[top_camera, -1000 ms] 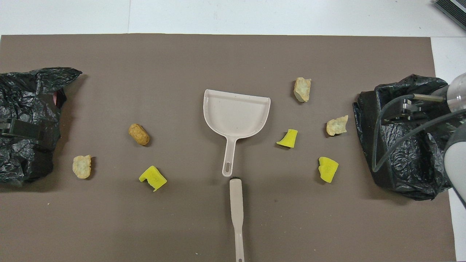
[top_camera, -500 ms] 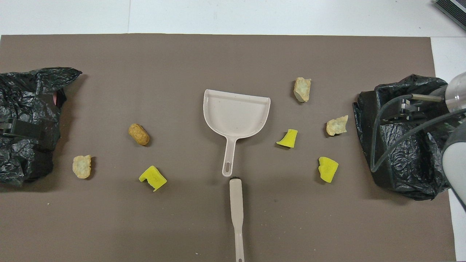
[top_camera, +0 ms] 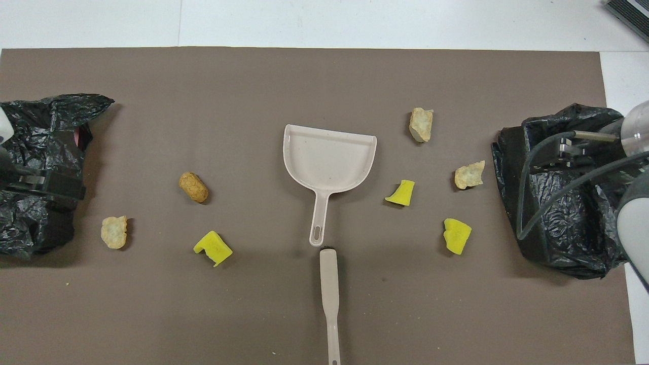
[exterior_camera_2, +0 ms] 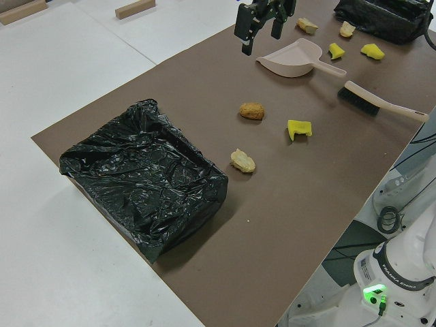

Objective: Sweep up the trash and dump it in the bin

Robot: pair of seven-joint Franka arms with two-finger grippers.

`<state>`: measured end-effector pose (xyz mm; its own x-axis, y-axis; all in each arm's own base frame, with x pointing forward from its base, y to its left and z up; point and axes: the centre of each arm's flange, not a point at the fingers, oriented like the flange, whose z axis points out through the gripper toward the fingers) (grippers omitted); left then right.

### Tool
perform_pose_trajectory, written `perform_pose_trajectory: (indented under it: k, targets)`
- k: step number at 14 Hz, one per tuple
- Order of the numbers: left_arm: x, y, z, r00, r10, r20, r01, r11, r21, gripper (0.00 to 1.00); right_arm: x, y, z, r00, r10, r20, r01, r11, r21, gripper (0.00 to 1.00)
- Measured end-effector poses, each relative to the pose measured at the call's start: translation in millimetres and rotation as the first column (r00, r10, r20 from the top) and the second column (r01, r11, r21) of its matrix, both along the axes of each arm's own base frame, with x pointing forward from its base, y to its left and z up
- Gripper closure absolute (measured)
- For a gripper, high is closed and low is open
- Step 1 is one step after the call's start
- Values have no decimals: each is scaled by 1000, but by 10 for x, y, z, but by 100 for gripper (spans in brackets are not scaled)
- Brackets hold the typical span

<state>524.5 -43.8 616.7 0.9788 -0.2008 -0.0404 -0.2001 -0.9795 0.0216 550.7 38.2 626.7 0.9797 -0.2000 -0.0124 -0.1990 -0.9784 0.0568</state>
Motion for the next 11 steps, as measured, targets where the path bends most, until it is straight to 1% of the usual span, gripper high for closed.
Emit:
perform_pose_trajectory:
  k: [4, 6, 9, 11]
  targets:
    - [-135, -466, -12, 997, -76, -5, 76, 997, 2, 0, 3, -55, -2, 1000, -10, 0, 10, 1000, 0, 0]
    - [-239, -756, -9, 997, -76, -7, 76, 997, 6, 0, 3, -56, -6, 1000, -10, -1, 10, 1000, 0, 0]
    - [-478, -1337, 24, 998, -55, -2, 55, 998, 14, 0, 34, -46, 8, 1000, -7, 24, 7, 1000, 2, 0]
    - [-711, -1777, -1, 997, -73, -7, 73, 997, 22, 0, 54, -7, -4, 999, 0, 32, 0, 1000, 3, 0]
